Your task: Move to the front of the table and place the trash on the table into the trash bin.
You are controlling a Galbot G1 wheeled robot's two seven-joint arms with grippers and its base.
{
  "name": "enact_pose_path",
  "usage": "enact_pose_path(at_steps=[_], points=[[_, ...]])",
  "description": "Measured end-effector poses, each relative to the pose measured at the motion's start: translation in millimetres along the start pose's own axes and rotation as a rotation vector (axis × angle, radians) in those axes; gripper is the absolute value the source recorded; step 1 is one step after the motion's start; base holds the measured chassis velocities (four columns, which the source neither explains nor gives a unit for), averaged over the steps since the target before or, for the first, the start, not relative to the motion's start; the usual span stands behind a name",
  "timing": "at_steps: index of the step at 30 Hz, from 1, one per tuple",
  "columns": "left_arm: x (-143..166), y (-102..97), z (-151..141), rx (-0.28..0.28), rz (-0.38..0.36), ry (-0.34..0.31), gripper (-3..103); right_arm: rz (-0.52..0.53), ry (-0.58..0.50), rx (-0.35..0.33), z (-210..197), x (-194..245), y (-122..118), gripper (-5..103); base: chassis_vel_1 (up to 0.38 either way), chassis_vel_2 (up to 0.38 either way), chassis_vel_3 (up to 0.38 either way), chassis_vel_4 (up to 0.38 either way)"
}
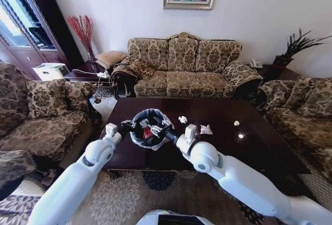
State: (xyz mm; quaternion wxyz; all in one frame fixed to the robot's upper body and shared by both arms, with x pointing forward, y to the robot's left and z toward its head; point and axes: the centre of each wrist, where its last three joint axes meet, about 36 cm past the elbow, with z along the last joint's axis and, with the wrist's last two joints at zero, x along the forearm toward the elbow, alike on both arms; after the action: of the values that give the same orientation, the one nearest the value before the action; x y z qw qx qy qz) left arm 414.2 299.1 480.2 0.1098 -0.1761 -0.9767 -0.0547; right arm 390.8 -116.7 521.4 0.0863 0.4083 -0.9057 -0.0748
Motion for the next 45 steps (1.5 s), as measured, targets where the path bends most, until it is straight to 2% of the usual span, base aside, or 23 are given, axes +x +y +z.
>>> enact_pose_path(at_steps=[1,3,5,6,7,9,10,13,14,15,18,19,21,23,24,25,26,29,35,45], points=[[0.0,0.0,0.0,0.0,0.0,0.0,1,0.002,-0.001,0.0,0.3,-0.2,-0.4,73,0.0,0.0,0.0,0.0],[0.0,0.0,0.0,0.0,0.0,0.0,1,0.002,-0.002,0.0,0.3,-0.2,-0.4,73,0.0,0.0,0.0,0.0],[-0.2,-0.1,0.5,0.002,-0.001,0.0,1,0.006,-0.012,0.003,-1.4,0.1,-1.0,84,0.0,0.0,0.0,0.0],[-0.2,-0.1,0.5,0.002,-0.001,0.0,1,0.006,-0.012,0.003,-1.4,0.1,-1.0,84,0.0,0.0,0.0,0.0],[-0.3,-0.2,0.8,0.003,-0.001,0.001,1,0.009,-0.028,0.01,-4.4,0.8,-1.3,89,0.0,0.0,0.0,0.0],[-1.4,0.5,2.7,0.004,-0.006,0.004,1,0.021,-0.062,0.055,-11.2,5.1,-6.1,98,0.0,0.0,0.0,0.0],[-1.4,0.5,2.7,0.004,-0.006,0.004,1,0.021,-0.062,0.055,-11.2,5.1,-6.1,98,0.0,0.0,0.0,0.0],[-3.2,1.8,6.4,0.005,-0.016,0.007,1,0.048,-0.091,0.149,-16.9,13.9,-16.6,100,0.0,0.0,0.0,0.0],[-4.5,2.0,8.9,0.008,-0.022,0.006,1,0.094,-0.102,0.191,-19.9,20.3,-23.8,100,0.0,0.0,0.0,0.0],[-4.5,2.0,8.9,0.008,-0.022,0.006,1,0.094,-0.102,0.191,-19.9,20.3,-23.8,100,0.0,0.0,0.0,0.0],[-5.5,4.5,11.6,0.02,-0.041,-0.006,1,0.292,-0.106,0.224,-13.7,30.3,-41.9,100,0.0,0.0,0.0,0.0],[-5.5,4.5,11.6,0.02,-0.041,-0.006,1,0.292,-0.106,0.224,-13.7,30.3,-41.9,100,0.0,0.0,0.0,0.0],[-3.5,10.1,17.0,0.018,-0.076,-0.018,1,0.416,-0.106,0.25,0.5,32.1,-64.2,100,0.0,0.0,0.0,0.0],[-2.6,10.9,18.5,0.021,-0.085,-0.02,1,0.449,-0.103,0.256,4.3,32.4,-71.7,100,0.0,0.0,0.0,0.0],[-1.8,11.2,19.8,0.026,-0.096,-0.021,1,0.499,-0.096,0.26,11.3,32.9,-82.6,100,0.0,0.0,0.0,0.0],[-1.1,11.6,20.5,0.035,-0.107,-0.026,1,0.585,-0.082,0.257,26.5,36.8,-100.8,100,0.0,0.0,0.0,0.0],[-1.1,11.6,20.5,0.035,-0.107,-0.026,1,0.585,-0.082,0.257,26.5,36.8,-100.8,100,0.0,0.0,0.0,0.0],[1.8,10.7,18.6,0.037,-0.111,-0.036,1,0.696,-0.056,0.227,47.1,54.5,-130.3,100,0.0,0.0,0.0,0.0],[5.3,8.9,19.2,0.036,-0.108,-0.044,1,0.761,-0.035,0.2,69.1,73.8,-146.8,100,0.0,0.0,0.0,0.0],[11.4,1.8,21.3,0.039,-0.098,-0.041,1,0.787,-0.036,0.186,80.6,76.2,-135.7,100,-0.032,0.032,0.033,-0.027]])
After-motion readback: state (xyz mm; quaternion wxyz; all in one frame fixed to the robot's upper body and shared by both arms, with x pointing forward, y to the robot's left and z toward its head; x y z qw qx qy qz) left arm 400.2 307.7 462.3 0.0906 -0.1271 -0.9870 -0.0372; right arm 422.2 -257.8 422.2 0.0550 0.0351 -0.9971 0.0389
